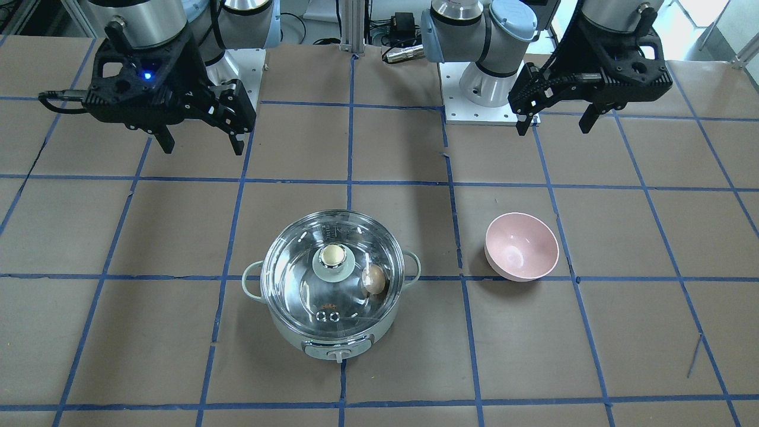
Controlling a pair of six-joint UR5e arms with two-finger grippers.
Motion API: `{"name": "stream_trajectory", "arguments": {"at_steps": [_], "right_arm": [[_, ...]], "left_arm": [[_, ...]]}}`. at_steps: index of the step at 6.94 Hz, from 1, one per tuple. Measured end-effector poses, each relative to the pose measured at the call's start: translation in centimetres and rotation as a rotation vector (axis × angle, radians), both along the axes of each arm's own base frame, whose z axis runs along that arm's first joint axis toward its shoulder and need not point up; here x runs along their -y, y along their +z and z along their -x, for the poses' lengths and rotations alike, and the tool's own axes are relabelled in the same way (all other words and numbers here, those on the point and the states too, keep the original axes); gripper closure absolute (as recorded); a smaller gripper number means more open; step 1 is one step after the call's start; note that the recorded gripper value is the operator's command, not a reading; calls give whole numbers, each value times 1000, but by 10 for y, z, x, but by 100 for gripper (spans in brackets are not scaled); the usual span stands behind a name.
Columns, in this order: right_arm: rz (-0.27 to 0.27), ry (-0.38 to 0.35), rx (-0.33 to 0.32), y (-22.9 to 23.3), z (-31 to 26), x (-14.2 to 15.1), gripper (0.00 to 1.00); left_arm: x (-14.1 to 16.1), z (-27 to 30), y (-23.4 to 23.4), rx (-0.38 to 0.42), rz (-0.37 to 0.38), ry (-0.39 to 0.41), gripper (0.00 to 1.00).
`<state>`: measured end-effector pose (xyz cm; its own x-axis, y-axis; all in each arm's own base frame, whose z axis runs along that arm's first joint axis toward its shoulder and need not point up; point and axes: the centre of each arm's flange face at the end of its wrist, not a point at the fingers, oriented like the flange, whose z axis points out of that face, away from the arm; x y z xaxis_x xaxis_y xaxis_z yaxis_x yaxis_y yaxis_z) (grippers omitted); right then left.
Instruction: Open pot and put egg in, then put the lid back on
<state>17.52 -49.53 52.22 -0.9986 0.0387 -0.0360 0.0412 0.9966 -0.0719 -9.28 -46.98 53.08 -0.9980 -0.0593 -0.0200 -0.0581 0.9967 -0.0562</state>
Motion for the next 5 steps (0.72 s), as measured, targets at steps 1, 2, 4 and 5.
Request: {"name": "stream_trajectory", "arguments": {"at_steps": [1,2,4,5], "right_arm": [[-3,1,0,-1,7,-6,0],[-1,6,-1,0,10,-8,0],[3,10,-2,1,11,-9,0],[4,10,-2,2,11,-9,0]], "left_arm": [[0,0,0,0,0,0,0],[0,0,0,0,0,0,0],[0,0,-1,0,-1,0,0],[0,0,-1,0,-2,0,0]]}}
